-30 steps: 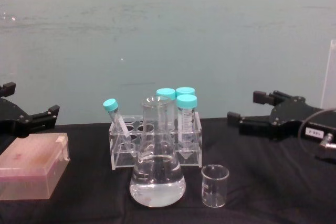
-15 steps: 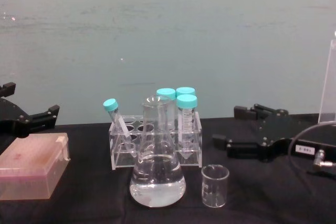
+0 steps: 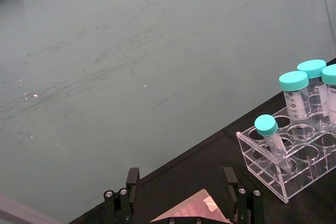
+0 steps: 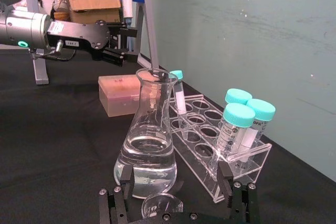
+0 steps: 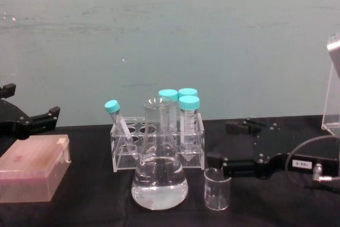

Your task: Place the experimental apparatus aside using one hand.

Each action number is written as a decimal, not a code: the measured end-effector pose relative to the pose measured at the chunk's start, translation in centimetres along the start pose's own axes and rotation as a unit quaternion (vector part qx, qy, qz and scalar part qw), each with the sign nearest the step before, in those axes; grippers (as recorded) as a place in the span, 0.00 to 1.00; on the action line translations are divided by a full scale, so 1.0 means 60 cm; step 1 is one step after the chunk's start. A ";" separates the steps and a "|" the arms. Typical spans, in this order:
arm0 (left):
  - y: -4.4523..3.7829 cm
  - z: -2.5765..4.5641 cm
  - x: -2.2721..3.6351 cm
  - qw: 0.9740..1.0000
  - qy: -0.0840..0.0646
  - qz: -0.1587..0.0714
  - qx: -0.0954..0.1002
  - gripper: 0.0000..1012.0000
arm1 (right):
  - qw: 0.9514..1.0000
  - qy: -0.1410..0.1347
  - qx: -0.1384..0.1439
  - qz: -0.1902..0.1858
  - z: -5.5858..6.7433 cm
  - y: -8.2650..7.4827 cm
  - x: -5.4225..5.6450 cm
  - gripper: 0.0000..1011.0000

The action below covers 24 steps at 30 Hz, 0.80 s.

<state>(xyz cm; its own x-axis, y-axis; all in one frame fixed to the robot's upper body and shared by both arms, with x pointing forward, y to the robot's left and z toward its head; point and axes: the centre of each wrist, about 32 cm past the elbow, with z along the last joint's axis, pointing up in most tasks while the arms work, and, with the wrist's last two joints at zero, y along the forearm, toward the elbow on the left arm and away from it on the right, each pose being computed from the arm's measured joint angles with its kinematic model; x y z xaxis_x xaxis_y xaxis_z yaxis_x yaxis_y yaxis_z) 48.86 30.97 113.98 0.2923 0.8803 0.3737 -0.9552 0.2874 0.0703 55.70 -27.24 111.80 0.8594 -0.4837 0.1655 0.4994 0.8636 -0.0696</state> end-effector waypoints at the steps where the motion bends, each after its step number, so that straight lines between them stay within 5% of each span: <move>1: 0.000 0.000 0.0000 1.000 0.000 0.000 0.000 0.99 | 1.000 0.001 -0.001 0.002 -0.001 0.001 0.000 0.99; 24: 0.000 0.000 0.0000 1.000 0.000 0.000 0.000 0.99 | 0.999 0.005 -0.022 0.028 -0.021 0.018 0.010 0.99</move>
<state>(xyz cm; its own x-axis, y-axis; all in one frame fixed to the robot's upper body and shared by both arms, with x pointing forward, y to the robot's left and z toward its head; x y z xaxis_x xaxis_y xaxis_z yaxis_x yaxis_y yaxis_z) 48.86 30.97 113.98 0.2924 0.8803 0.3737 -0.9552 0.2874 0.0703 56.92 -26.78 110.61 0.8870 -0.4366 0.1504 0.4548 0.8823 -0.1212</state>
